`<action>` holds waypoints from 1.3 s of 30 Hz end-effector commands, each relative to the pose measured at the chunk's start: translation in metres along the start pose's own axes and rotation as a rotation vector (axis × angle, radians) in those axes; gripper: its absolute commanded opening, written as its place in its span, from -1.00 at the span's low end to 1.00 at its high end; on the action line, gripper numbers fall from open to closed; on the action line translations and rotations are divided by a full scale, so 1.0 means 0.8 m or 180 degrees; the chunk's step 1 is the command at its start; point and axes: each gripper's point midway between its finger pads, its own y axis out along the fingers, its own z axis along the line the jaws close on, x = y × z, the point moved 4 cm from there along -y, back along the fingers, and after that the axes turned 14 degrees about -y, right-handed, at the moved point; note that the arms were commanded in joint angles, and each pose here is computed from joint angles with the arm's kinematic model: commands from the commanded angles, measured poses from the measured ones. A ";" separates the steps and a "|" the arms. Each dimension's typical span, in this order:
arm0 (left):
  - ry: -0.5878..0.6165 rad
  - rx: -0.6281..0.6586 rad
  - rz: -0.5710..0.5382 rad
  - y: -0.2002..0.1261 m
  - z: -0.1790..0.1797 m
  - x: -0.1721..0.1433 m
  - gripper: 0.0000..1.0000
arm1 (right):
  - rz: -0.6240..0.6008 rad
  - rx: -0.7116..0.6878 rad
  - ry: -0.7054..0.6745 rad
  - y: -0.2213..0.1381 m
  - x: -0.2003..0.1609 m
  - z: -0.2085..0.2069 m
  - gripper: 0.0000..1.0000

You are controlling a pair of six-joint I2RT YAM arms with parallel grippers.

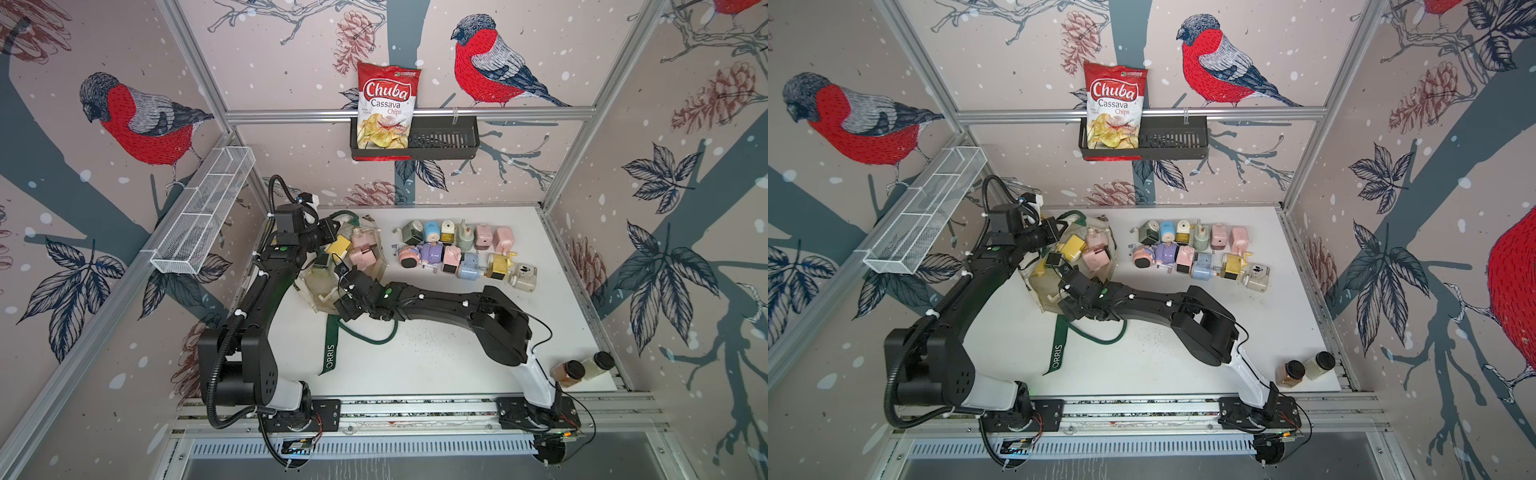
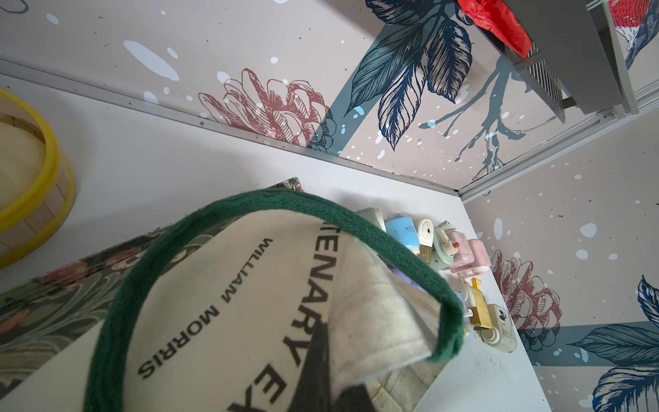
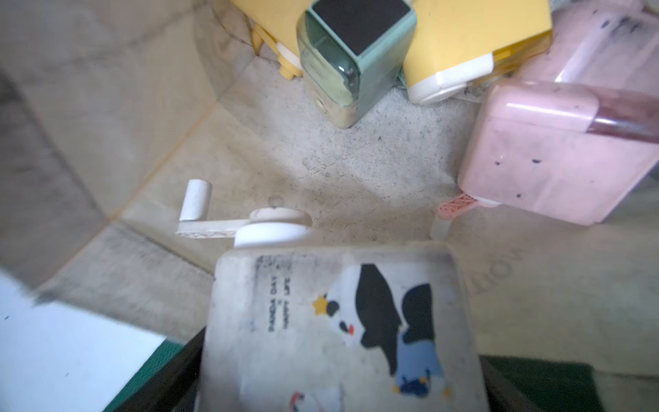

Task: Take out the pencil sharpeners from the tote bags
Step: Pick up the pencil sharpener from the canvas bag, then place the pencil sharpener at the center of the board.

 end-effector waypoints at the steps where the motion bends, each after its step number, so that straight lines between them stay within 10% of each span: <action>1: 0.0058 0.0067 -0.0042 0.000 0.003 0.004 -1.00 | -0.0272 0.0040 -0.0072 -0.029 0.020 0.000 0.68; 19: 0.0066 0.0022 -0.0071 -0.005 -0.003 0.007 -1.00 | -0.0617 -0.0264 0.0274 -0.195 -0.090 -0.132 0.66; 39: 0.0058 -0.0027 -0.0066 -0.007 -0.006 0.006 -1.00 | 0.0057 -0.0098 0.0164 -0.078 -0.172 -0.181 0.65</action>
